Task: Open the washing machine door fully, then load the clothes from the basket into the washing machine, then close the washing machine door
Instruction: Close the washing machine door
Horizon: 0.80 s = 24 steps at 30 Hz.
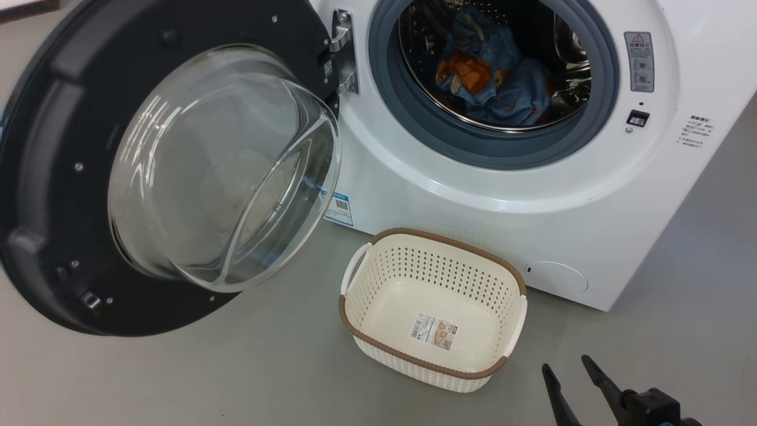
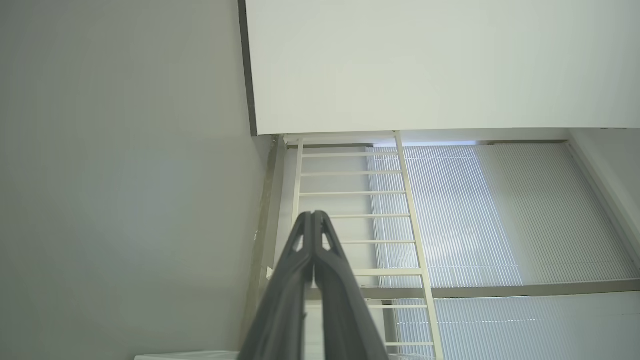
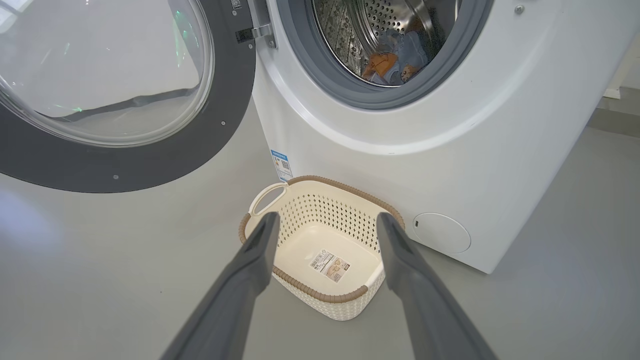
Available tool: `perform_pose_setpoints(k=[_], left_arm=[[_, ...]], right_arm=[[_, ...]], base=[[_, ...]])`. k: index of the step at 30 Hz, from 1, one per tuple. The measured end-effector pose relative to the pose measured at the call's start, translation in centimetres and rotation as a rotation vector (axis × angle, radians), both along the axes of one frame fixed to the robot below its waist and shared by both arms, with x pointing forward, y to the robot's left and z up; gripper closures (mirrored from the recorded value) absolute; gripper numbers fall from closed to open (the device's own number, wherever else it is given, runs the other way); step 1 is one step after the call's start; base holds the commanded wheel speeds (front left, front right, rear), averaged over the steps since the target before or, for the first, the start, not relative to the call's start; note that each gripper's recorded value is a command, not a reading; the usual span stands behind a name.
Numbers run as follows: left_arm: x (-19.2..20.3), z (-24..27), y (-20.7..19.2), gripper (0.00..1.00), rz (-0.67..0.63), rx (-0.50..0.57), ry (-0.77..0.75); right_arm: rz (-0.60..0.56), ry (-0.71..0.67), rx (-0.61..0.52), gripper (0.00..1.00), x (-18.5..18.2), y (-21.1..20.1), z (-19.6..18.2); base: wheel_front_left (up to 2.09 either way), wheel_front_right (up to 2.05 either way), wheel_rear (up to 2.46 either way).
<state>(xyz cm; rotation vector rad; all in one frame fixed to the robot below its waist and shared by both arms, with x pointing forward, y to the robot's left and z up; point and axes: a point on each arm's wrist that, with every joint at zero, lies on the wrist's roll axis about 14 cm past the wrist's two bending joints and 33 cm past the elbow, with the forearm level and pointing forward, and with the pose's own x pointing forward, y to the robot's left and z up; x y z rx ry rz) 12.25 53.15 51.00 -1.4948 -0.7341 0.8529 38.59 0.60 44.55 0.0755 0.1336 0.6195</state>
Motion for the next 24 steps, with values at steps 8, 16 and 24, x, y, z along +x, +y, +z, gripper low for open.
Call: perform_pose_setpoints(k=[8,16,24], left_arm=[[3.6,1.7,-0.2,1.0,-0.095,0.02,-0.032],[5.9,2.7,-0.6,1.0,-0.153,0.046,-0.031],[8.9,2.9,-1.5,1.0,-0.227,0.065,-0.016]], right_arm=[[-0.026,0.019,-0.012,0.0,-0.3,-1.2,-0.7],[-0.06,0.018,-0.016,0.0,0.2,-2.4,-0.9],[-0.095,0.036,-0.031,0.0,0.5,-4.0,-1.8]], base=[[0.0,0.0,0.0],[0.0,0.0,0.0],[0.0,0.0,0.0]])
